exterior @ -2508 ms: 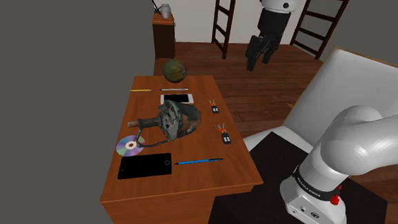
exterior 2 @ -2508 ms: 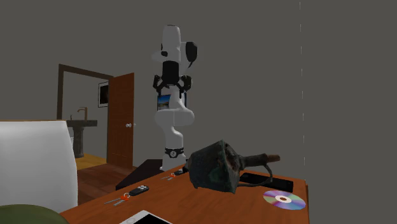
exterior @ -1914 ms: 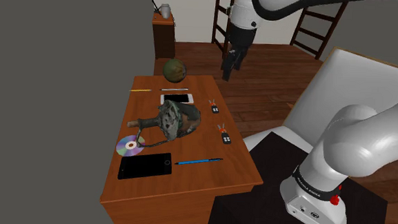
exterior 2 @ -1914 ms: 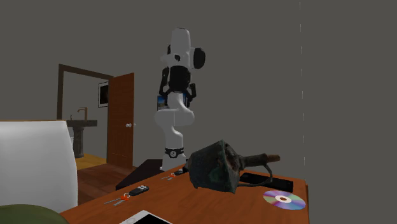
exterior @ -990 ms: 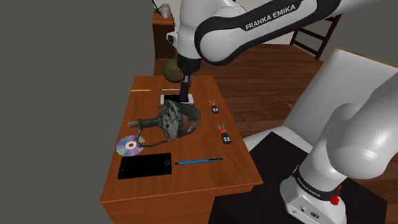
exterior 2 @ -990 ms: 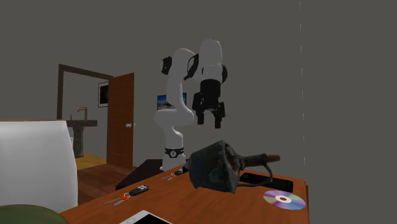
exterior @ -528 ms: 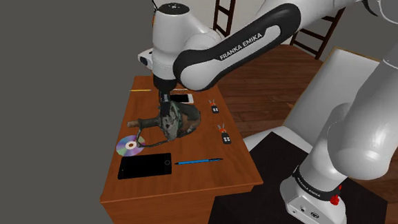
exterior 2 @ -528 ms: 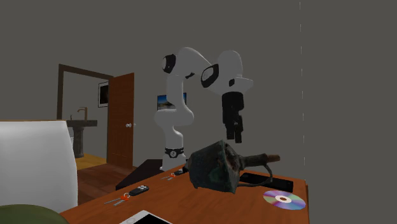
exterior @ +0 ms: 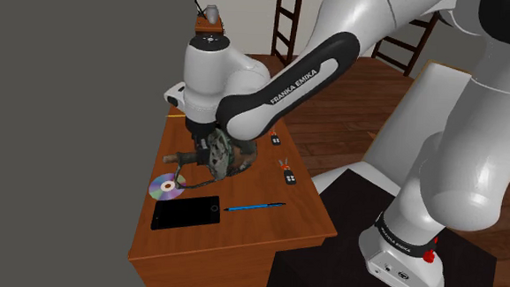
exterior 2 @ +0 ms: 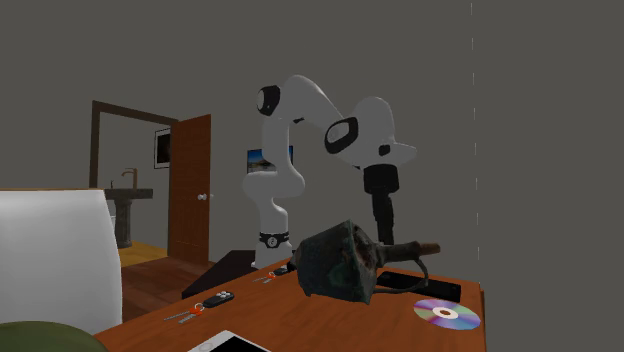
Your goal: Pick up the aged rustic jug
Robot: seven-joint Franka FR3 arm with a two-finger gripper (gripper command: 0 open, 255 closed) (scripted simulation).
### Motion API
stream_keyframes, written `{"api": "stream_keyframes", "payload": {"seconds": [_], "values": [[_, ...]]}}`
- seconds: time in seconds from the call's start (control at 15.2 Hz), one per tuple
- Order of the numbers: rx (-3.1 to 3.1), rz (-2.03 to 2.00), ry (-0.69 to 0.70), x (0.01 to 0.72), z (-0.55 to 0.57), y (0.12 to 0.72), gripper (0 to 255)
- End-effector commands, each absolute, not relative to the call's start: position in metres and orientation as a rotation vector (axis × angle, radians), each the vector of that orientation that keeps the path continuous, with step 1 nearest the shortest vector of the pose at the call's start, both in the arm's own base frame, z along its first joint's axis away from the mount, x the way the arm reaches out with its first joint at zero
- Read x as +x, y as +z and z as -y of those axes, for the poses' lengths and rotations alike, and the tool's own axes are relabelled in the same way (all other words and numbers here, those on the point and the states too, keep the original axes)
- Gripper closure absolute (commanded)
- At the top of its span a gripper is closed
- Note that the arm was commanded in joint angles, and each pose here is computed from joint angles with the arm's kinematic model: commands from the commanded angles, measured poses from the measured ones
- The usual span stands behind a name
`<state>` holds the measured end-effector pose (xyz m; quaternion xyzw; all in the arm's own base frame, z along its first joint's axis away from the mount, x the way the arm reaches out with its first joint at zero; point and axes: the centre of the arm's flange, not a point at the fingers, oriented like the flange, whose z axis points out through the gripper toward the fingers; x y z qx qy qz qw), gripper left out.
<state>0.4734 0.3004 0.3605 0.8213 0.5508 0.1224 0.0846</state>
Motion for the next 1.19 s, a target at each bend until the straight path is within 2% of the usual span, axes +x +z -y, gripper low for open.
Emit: {"api": "stream_keyframes", "payload": {"seconds": [0.0, 0.2, 0.26, 0.86, 1.12], "values": [[2.449, -1.644, 0.366, 0.473, -0.301, 0.351, 0], [2.449, -1.644, 0.366, 0.473, -0.301, 0.342, 0], [2.449, -1.644, 0.366, 0.472, -0.301, 0.343, 255], [2.449, -1.644, 0.366, 0.473, -0.301, 0.342, 255], [2.449, -1.644, 0.366, 0.473, -0.301, 0.364, 255]]}}
